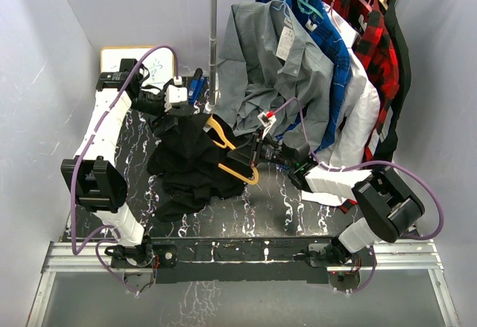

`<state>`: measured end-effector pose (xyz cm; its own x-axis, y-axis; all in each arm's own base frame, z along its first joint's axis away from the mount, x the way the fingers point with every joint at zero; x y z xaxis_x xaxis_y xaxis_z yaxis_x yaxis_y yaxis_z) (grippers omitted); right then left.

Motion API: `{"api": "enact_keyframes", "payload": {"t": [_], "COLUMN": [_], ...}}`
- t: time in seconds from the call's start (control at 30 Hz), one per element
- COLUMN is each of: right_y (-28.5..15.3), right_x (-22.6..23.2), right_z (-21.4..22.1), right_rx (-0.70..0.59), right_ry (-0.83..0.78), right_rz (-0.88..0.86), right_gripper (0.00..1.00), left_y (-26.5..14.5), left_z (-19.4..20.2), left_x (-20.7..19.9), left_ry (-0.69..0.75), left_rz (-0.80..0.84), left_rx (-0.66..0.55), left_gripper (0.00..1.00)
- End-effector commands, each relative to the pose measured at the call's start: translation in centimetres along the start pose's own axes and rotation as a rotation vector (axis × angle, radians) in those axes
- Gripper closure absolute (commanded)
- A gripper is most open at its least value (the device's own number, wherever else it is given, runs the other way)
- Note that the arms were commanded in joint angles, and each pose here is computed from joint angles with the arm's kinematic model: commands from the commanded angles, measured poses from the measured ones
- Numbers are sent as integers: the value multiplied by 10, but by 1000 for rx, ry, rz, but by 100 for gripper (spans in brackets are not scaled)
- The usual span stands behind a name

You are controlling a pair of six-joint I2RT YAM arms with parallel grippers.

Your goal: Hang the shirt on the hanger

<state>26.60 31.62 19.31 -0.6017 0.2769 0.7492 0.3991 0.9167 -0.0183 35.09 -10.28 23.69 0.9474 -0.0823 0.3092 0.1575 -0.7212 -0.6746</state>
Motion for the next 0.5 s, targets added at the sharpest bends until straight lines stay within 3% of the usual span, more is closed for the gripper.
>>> {"api": "enact_keyframes", "payload": {"t": [0.0, 0.17, 0.47], "right_y": [-14, -36, -45], "right_x": [31, 31, 46], "right_z": [-31, -51, -67], "right_rx": [-81, -133, -105], "right_ry": [-80, -86, -163], "right_rz": [-130, -139, -131], "right_gripper": [100, 100, 100], "left_y": [-18, -23, -20], "left_z": [-24, -15, -11], "left_x": [13, 13, 5], "left_ry": [161, 160, 124], "left_rz": [-82, -91, -24], "left_rx": [-41, 9, 12], "left_gripper": [2, 2, 2]}}
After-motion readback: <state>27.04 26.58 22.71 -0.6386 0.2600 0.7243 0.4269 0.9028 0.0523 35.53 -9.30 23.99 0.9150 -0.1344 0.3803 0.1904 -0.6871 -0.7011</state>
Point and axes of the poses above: each gripper's point midway between its finger pads, its own y axis out along the fingers, its own x axis along the line the jaws close on, z = x × y, the point moved 2 cm from there along -y, back along the fingers, and after that the axes turned 13 degrees about y, right-handed, at the moved point
